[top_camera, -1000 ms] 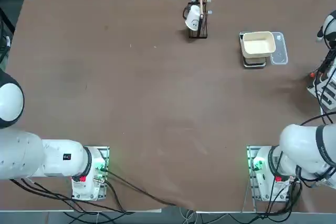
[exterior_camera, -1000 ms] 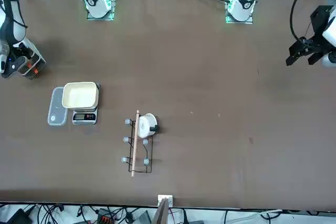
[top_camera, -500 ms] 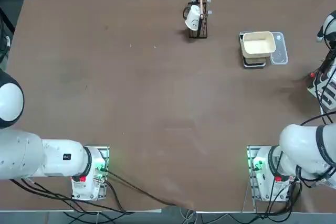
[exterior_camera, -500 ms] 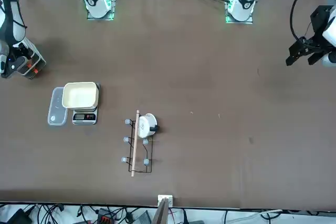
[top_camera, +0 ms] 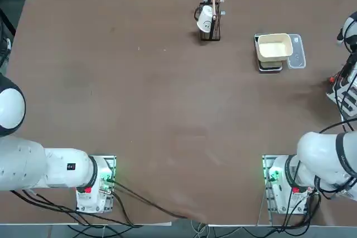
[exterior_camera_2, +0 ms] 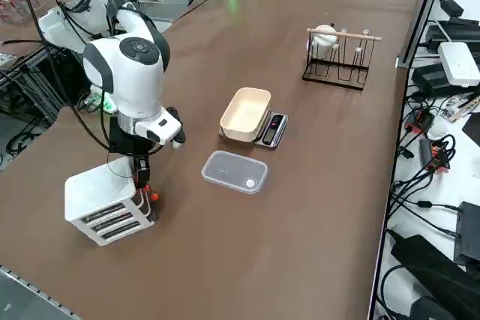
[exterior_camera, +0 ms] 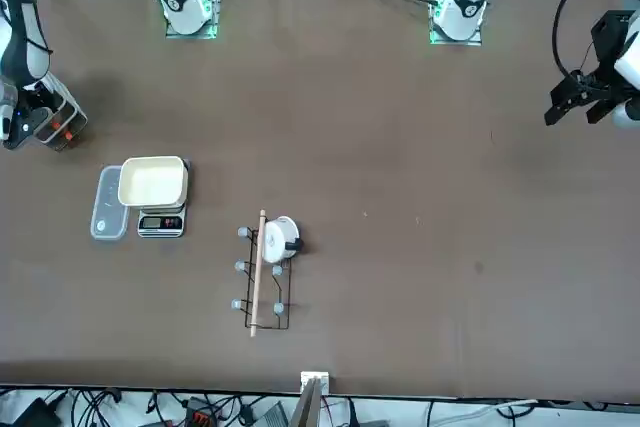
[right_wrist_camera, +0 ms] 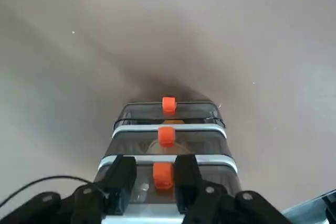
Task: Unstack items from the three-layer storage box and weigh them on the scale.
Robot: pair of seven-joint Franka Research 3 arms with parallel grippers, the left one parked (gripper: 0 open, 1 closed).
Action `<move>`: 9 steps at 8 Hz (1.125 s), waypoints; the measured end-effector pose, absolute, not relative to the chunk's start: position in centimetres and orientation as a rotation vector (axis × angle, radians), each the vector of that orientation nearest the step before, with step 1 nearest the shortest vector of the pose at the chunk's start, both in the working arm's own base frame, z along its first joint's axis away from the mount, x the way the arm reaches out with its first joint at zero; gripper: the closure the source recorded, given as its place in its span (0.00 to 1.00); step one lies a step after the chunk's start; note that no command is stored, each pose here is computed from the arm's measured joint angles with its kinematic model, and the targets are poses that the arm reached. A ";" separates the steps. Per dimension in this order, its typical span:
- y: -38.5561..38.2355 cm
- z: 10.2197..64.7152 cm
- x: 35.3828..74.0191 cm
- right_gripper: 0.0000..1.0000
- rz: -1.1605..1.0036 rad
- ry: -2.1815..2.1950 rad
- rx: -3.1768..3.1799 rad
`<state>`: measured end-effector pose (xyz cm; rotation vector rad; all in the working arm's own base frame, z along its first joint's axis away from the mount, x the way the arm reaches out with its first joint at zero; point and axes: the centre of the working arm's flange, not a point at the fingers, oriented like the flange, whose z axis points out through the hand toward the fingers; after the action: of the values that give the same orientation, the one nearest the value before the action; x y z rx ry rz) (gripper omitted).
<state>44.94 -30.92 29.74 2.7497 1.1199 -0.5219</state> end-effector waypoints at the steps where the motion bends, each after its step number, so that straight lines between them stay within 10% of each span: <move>1: -30.9 29.8 45.0 0.55 -0.527 1.119 2.740; 6: -30.7 29.5 45.4 0.86 -0.538 1.088 2.730; 9: -30.7 29.5 45.4 0.88 -0.537 1.080 2.732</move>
<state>45.40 -30.70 29.51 2.7319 1.0801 -0.5374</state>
